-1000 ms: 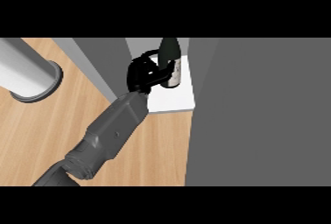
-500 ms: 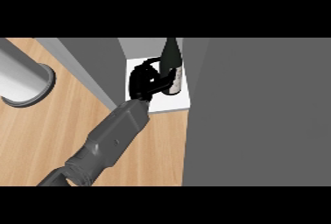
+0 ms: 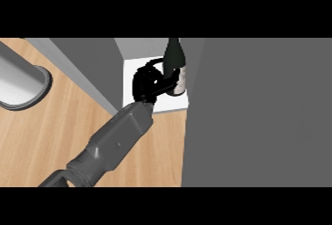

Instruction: Pick up the wine, place it into the cabinet and close the cabinet

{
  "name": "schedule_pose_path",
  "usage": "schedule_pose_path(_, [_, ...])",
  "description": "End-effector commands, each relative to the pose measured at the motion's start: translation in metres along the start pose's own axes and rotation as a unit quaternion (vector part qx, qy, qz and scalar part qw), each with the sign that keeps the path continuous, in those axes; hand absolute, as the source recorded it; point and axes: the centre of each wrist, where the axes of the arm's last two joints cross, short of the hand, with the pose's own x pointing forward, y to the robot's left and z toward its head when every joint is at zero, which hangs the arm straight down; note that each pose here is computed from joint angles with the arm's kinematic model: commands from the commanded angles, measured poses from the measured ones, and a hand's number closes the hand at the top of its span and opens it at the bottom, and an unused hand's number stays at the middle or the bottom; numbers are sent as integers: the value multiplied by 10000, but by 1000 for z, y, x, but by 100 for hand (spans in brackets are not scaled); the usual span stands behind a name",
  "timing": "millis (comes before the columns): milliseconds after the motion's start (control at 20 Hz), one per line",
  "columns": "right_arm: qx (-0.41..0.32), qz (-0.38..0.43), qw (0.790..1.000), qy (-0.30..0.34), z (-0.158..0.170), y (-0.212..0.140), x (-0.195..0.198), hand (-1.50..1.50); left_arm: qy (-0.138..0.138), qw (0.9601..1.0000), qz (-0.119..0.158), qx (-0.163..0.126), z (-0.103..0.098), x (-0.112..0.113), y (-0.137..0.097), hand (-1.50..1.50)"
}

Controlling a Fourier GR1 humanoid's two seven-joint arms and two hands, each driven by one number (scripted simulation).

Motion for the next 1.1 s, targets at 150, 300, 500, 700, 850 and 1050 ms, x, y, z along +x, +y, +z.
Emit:
schedule_pose_path(150, [14,77,9999,-87,-1,1,7,-150,-108,9992,219,329,-3,7,-11,-150])
schedule_pose_path(300, [97,0,9999,35,-2,6,3,-150,-175,9991,185,353,3,0,-5,-150])
schedule_pose_path(500, [7,37,10000,15,3,-5,0,-150,-131,9989,131,441,-2,1,-4,-150])
schedule_pose_path(700, [18,-17,10000,39,8,4,-1,-150,-296,9979,-344,460,-12,13,-16,-150])
schedule_pose_path(850, [128,22,9999,56,2,1,-2,-150,-466,9954,-808,229,-8,5,-7,-150])
schedule_pose_path(1050, [-47,20,10000,3,1,-9,-12,-150,-576,9937,-952,-84,-5,10,-25,-150])
